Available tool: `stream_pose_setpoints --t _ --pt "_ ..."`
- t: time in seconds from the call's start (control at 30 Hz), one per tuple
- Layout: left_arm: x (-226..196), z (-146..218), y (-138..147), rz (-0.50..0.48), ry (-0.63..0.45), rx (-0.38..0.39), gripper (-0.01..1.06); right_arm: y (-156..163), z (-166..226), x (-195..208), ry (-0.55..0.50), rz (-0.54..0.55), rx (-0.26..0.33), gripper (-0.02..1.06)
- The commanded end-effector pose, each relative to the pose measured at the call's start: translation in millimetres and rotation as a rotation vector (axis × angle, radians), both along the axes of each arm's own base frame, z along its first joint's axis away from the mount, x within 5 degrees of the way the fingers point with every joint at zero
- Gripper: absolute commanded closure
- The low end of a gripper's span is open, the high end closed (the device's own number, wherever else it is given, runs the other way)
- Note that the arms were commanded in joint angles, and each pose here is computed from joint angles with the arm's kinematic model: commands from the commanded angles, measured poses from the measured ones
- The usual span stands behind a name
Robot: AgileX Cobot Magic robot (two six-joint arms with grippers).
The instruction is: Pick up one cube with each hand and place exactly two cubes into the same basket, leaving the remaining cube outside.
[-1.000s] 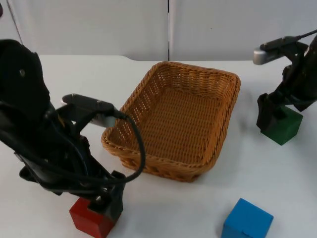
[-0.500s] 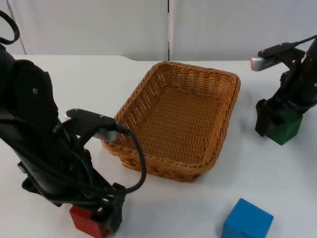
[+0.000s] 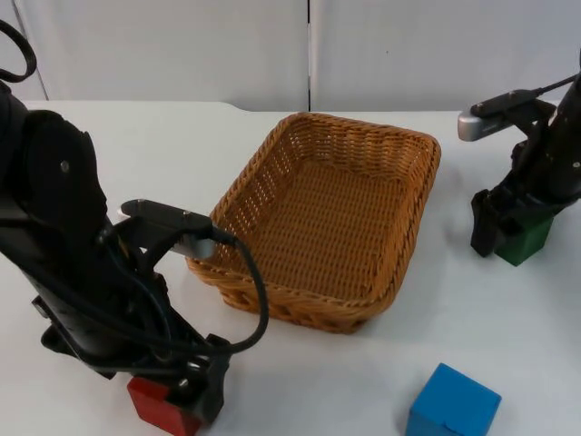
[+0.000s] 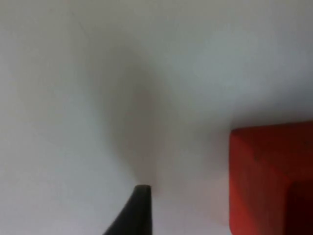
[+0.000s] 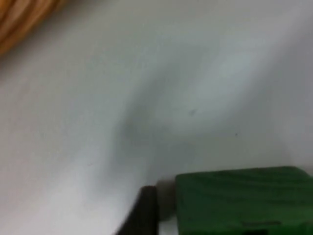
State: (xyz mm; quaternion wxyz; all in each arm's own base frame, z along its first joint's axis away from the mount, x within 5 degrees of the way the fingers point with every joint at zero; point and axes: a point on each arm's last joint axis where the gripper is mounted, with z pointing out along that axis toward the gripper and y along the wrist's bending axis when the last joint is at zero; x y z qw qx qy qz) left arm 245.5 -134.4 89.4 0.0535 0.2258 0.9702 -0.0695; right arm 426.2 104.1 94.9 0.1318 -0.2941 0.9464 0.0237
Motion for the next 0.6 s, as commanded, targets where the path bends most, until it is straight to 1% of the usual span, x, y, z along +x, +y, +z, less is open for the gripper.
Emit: stream_pose_setpoints --t 0.0,0.03,0.07,0.13,0.17,0.2,0.27,0.3,0.33,0.37,0.47,0.5,0.57 --pt "0.4 0.3 -2.5 0.014 -0.005 -0.01 0.17 3.3 2.1 0.4 -0.011 0.013 0.001 0.27" --pt "0.4 0.3 -2.6 0.016 -0.005 -0.011 0.24 3.4 2.2 0.7 -0.015 0.013 0.002 0.33" --pt "0.4 0.4 -2.7 0.019 -0.004 -0.013 0.32 3.3 2.2 0.6 -0.014 0.013 0.001 0.41" --pt "0.3 0.4 -2.9 0.025 -0.003 -0.016 0.51 3.3 2.2 0.6 -0.014 0.013 0.001 0.6" --pt "0.3 0.4 -2.9 0.025 -0.003 -0.016 0.51 3.3 2.2 0.6 -0.014 0.013 0.001 0.6" --pt "0.1 0.4 -2.9 0.026 0.0 -0.016 0.65 3.3 2.1 0.4 -0.011 0.013 0.001 0.75" --pt "0.1 0.4 -2.9 0.026 0.0 -0.016 0.86 3.3 6.1 0.2 -0.016 0.013 0.002 0.9" --pt "0.1 0.4 -2.9 0.026 0.0 -0.016 0.86 3.3 6.1 0.2 -0.016 0.013 0.002 0.9" --pt "0.1 0.4 -2.9 0.026 0.0 -0.016 0.95 3.3 11.0 0.3 -0.026 0.014 0.005 0.99" --pt "0.1 0.4 -2.9 0.028 0.0 -0.016 1.05 3.3 15.1 0.2 -0.032 0.014 0.006 1.05" --pt "-1.8 2.0 -2.6 0.052 0.022 -0.016 1.05 3.0 35.8 -1.0 -0.064 0.017 0.012 1.05" --pt "-1.8 2.0 -2.6 0.052 0.022 -0.016 1.05 3.0 35.8 -1.0 -0.064 0.017 0.012 1.05" --pt "-4.0 5.7 -2.3 0.052 0.039 -0.016 1.05 2.7 54.5 -2.6 -0.097 0.018 0.02 1.05"
